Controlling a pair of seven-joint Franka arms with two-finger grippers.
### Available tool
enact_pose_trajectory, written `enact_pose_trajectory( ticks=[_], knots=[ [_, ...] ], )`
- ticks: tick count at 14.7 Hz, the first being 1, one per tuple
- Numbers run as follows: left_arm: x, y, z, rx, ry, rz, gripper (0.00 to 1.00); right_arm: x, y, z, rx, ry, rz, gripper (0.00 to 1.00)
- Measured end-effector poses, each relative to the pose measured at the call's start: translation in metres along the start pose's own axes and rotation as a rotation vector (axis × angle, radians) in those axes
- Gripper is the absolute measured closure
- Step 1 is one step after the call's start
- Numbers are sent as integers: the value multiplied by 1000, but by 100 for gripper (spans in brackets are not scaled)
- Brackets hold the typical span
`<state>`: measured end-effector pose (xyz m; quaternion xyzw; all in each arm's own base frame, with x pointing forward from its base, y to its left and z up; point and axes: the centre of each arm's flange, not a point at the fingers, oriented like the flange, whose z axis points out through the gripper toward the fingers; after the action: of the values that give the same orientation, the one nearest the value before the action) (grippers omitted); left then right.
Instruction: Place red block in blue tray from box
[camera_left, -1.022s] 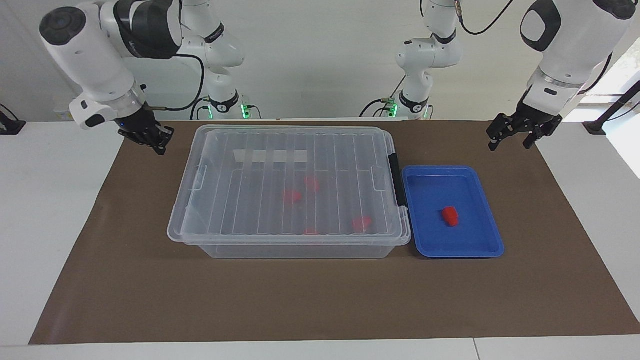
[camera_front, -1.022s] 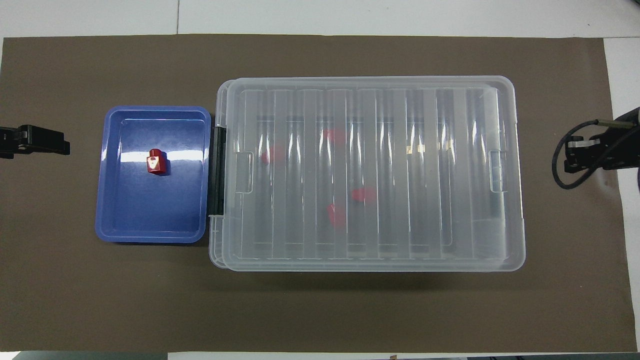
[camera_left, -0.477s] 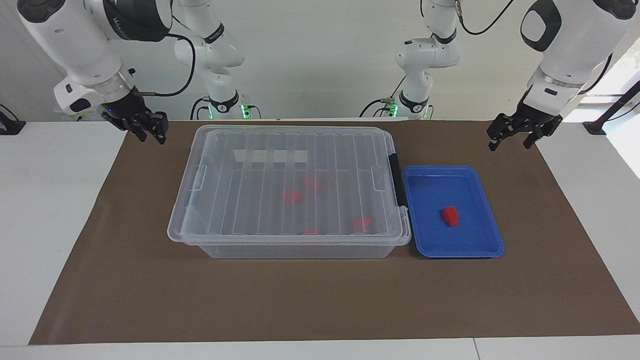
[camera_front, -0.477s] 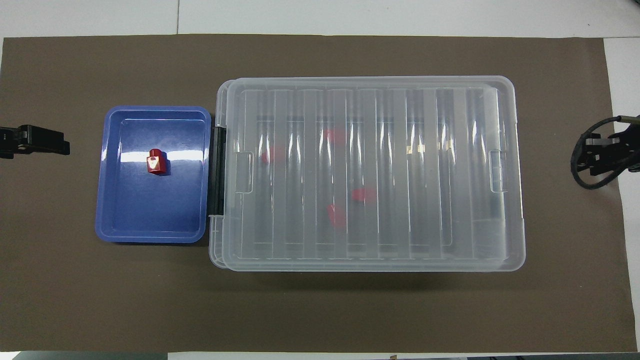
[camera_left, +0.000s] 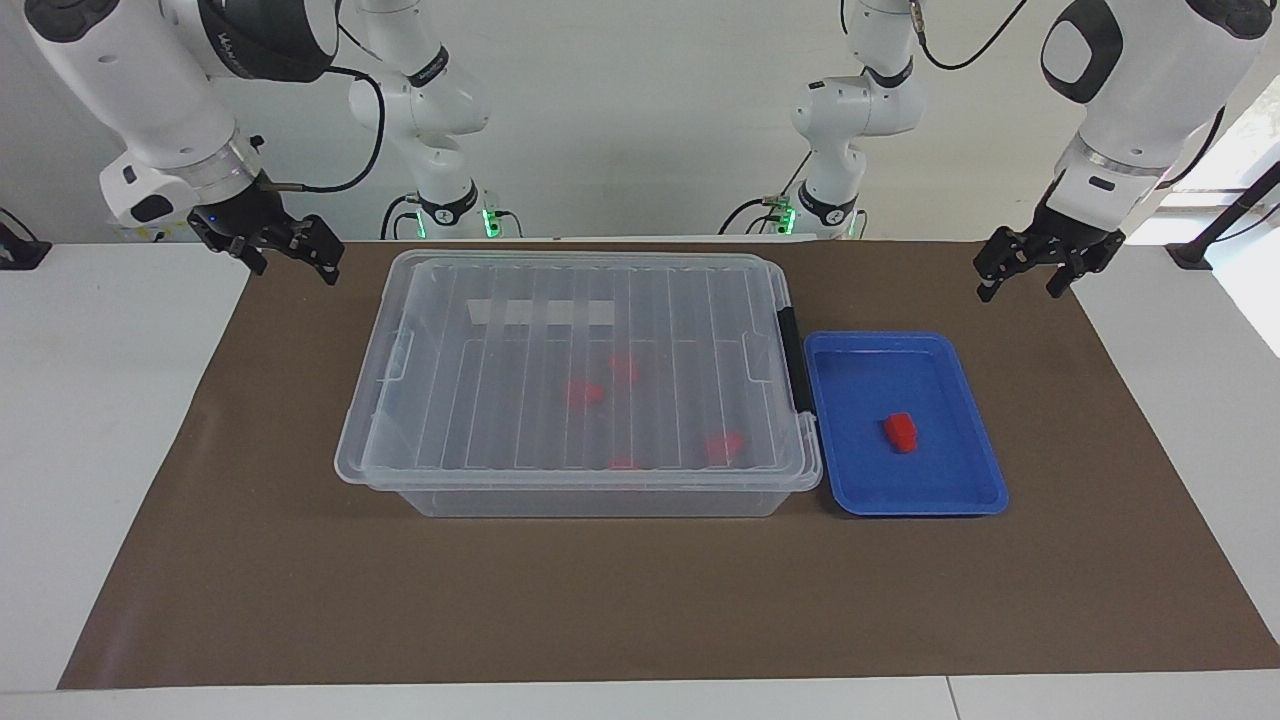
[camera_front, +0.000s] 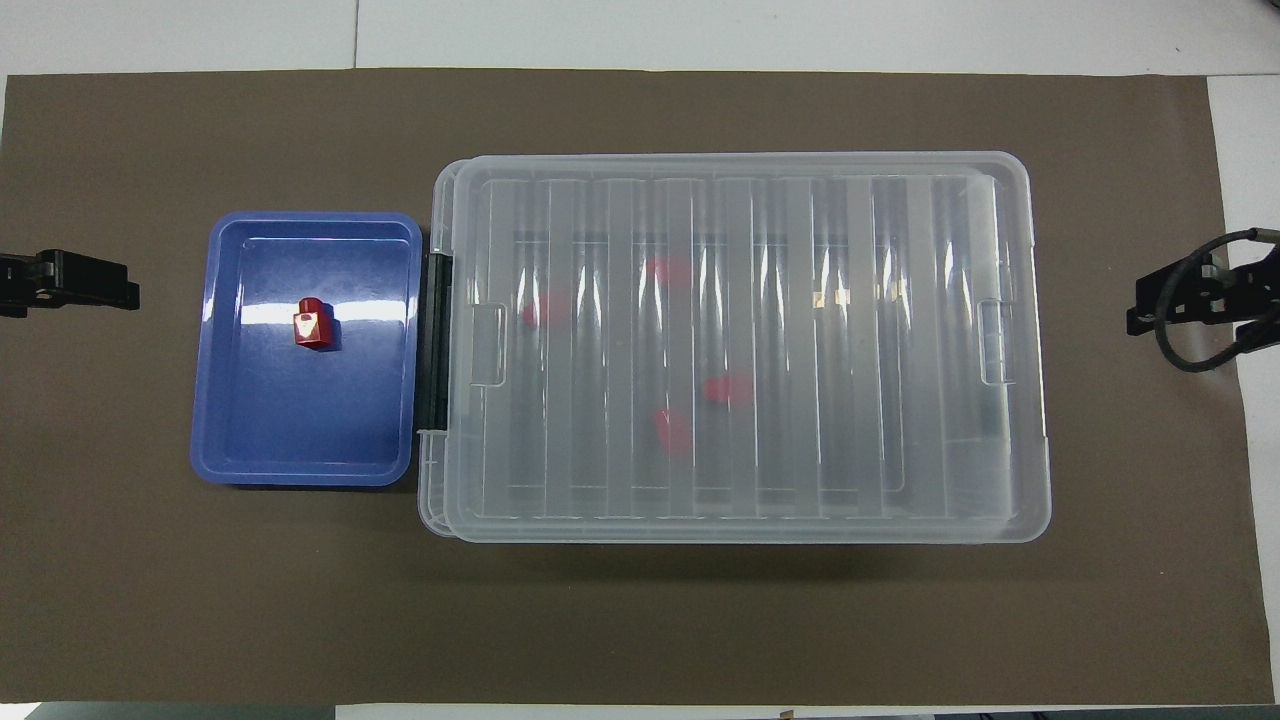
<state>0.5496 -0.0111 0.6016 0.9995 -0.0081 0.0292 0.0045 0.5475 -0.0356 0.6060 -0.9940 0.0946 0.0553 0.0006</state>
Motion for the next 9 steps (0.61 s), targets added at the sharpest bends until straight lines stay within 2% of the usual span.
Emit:
enact_pose_trajectory(
  ticks=[3, 9],
  knots=[
    [0, 0, 0, 0, 0, 0, 0, 4, 0, -4, 4, 34, -19, 0],
    [0, 0, 0, 0, 0, 0, 0, 4, 1, -4, 2, 37, -40, 0]
  ],
)
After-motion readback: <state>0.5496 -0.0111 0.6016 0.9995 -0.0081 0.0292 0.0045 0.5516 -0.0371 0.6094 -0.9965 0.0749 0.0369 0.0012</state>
